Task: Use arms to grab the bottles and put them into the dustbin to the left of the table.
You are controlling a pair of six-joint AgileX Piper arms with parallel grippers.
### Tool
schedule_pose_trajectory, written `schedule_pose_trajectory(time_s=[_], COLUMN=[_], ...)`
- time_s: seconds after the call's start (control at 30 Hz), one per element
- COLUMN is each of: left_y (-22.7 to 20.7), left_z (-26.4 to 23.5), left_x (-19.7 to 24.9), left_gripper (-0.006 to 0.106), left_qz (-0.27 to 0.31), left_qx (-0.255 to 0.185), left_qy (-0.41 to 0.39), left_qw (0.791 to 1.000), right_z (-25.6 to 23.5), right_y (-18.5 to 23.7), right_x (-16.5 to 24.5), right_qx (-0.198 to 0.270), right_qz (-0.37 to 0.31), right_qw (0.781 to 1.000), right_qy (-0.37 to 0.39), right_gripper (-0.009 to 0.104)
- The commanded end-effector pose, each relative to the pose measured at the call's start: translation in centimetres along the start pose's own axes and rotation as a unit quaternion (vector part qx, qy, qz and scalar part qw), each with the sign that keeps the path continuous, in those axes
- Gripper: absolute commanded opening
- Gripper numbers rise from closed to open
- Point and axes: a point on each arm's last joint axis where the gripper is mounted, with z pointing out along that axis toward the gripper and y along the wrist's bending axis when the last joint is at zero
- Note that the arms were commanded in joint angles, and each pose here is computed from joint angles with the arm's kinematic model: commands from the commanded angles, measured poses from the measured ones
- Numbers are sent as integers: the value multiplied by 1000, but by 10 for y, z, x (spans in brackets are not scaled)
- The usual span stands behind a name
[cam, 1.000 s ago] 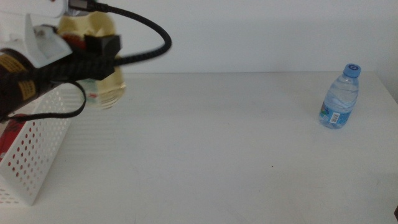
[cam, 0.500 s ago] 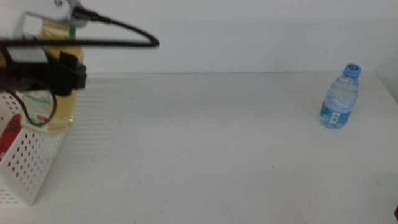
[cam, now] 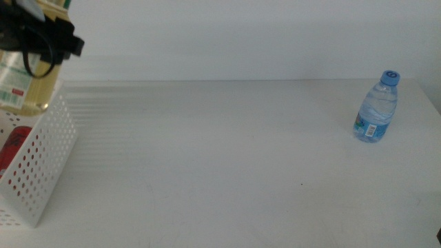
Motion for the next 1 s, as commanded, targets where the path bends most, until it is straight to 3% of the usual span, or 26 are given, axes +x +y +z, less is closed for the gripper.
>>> schedule_pose_trajectory(time_s=[0.0,0.4,0.63,0.97], left_y=[23,94,118,130], left_z=[-21,24,55,107], left_x=[-26,-13,13,49], left_gripper=[-5,-5,-5,-5], left_qz=[-12,-100,-146,-154], left_qx=[-36,-45,25,47], left_qy=[-83,-7,52,173], left_qw=[996,994,988,972], right_z=[-3,-3,-3,-3], right_y=[-1,-1,-1,-1], right_x=[-10,-10,-10,-10], right_qx=[7,7,7,7], right_qz=[-10,-10,-10,-10], right_qw=[999,999,999,999], right_qy=[-53,-53,-53,-53], right_gripper=[60,60,60,60])
